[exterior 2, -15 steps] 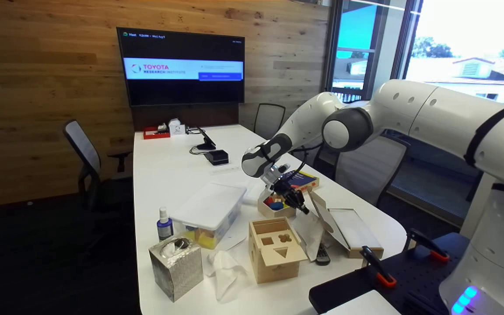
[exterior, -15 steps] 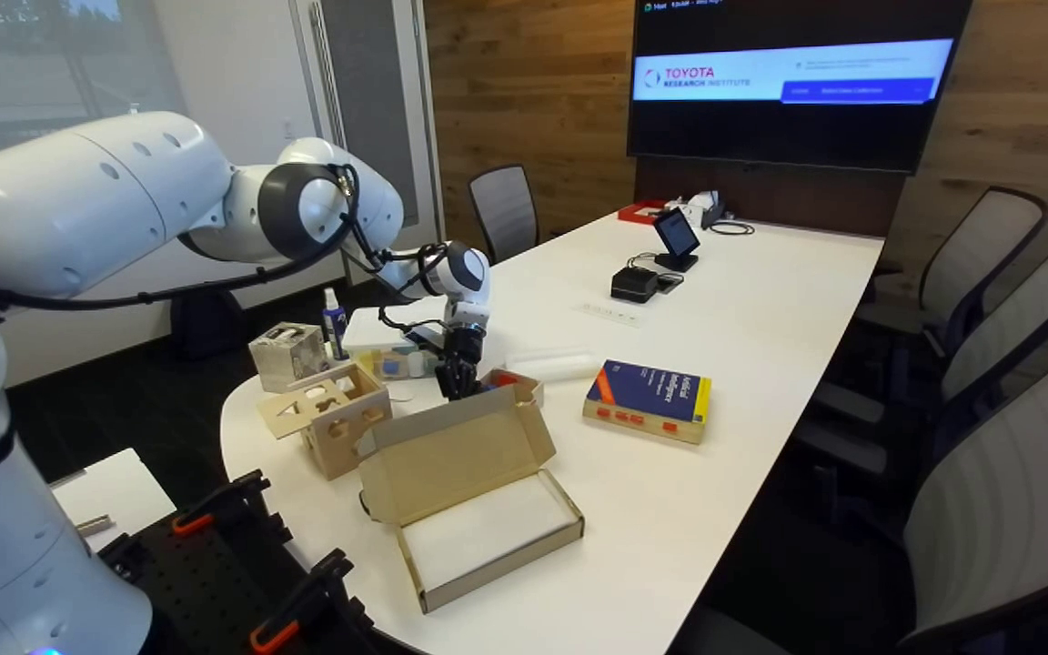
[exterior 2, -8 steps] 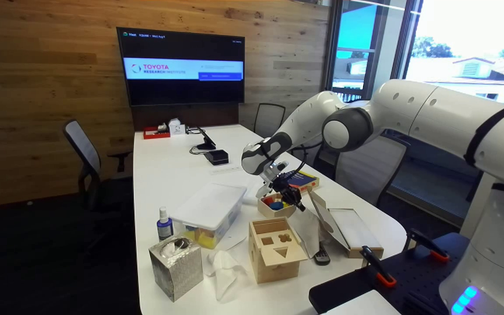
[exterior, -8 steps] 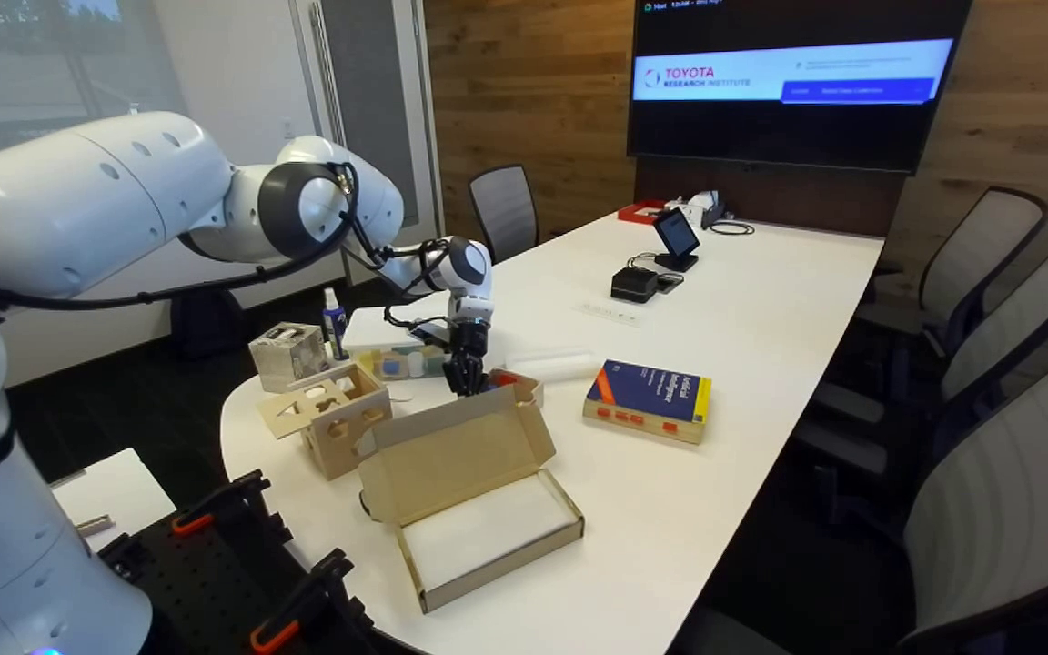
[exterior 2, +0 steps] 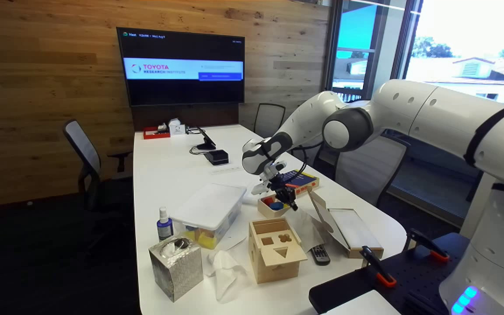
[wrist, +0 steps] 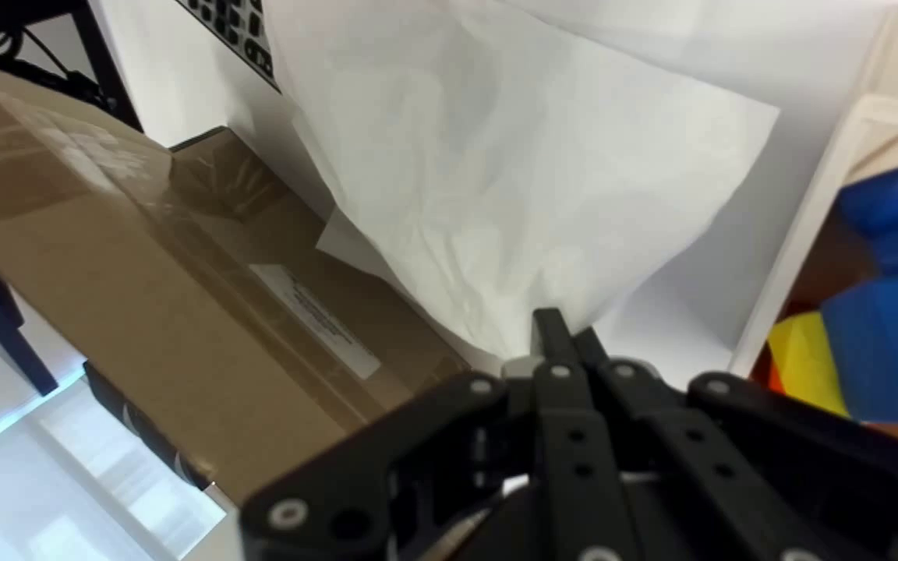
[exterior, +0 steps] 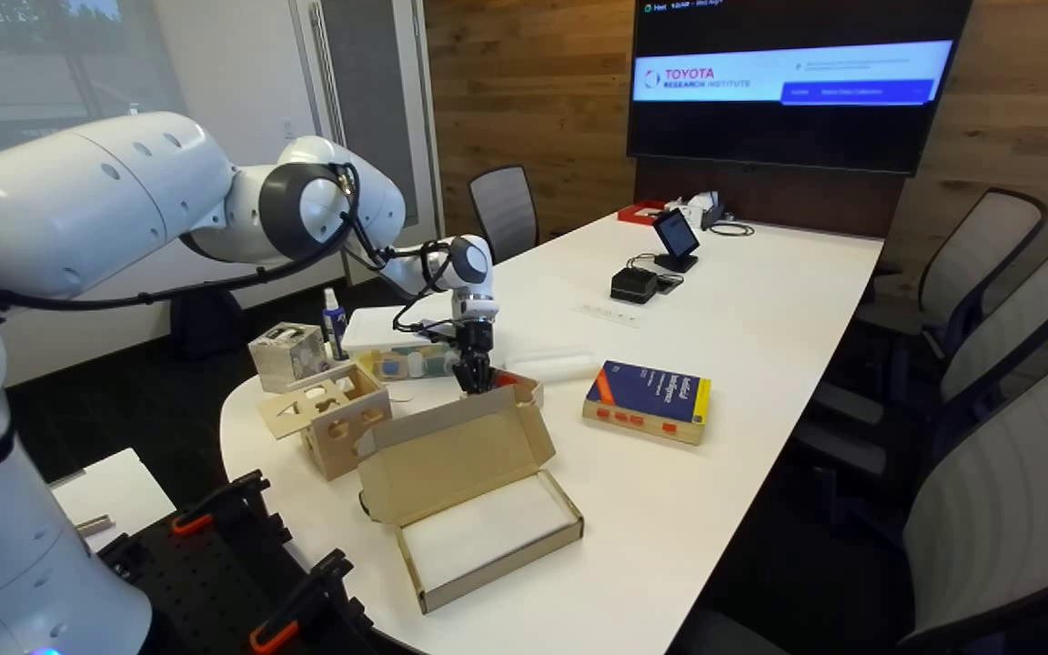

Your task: Use a napkin to wipe a spot on the right

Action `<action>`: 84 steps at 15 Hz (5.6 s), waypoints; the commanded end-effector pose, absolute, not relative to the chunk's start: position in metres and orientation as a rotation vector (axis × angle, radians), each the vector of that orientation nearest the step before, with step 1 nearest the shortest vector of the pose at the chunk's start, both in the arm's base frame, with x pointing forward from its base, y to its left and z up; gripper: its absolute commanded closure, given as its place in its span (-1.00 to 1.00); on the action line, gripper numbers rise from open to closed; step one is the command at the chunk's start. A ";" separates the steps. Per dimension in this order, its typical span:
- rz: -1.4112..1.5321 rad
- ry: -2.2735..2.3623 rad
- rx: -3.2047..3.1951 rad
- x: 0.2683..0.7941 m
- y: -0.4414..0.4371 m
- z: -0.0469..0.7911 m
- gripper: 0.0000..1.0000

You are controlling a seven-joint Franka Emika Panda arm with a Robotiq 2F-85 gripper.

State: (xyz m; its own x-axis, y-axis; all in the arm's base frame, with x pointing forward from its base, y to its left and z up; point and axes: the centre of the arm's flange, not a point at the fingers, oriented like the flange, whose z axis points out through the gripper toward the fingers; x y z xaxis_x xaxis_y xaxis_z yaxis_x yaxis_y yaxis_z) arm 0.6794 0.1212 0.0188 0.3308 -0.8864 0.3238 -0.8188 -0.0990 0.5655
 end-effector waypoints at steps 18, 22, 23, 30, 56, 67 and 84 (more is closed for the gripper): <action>-0.792 -1.510 1.689 0.561 0.115 -0.013 0.99; -0.863 -1.532 1.642 0.536 0.111 -0.028 0.99; -0.880 -1.538 1.632 0.529 0.112 -0.032 0.99; -0.854 -1.614 1.559 0.511 0.110 -0.041 0.99; -0.125 -1.631 1.781 0.630 0.116 0.018 0.99; 0.121 -1.357 2.338 0.634 0.180 0.163 0.99; 0.091 -0.417 3.238 0.521 0.315 0.157 0.99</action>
State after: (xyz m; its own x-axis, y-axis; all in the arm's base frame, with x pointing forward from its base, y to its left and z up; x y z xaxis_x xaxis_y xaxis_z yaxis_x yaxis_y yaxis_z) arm 0.5536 0.3118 0.1452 0.9245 -0.3703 0.0900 -0.3640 -0.9281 -0.0788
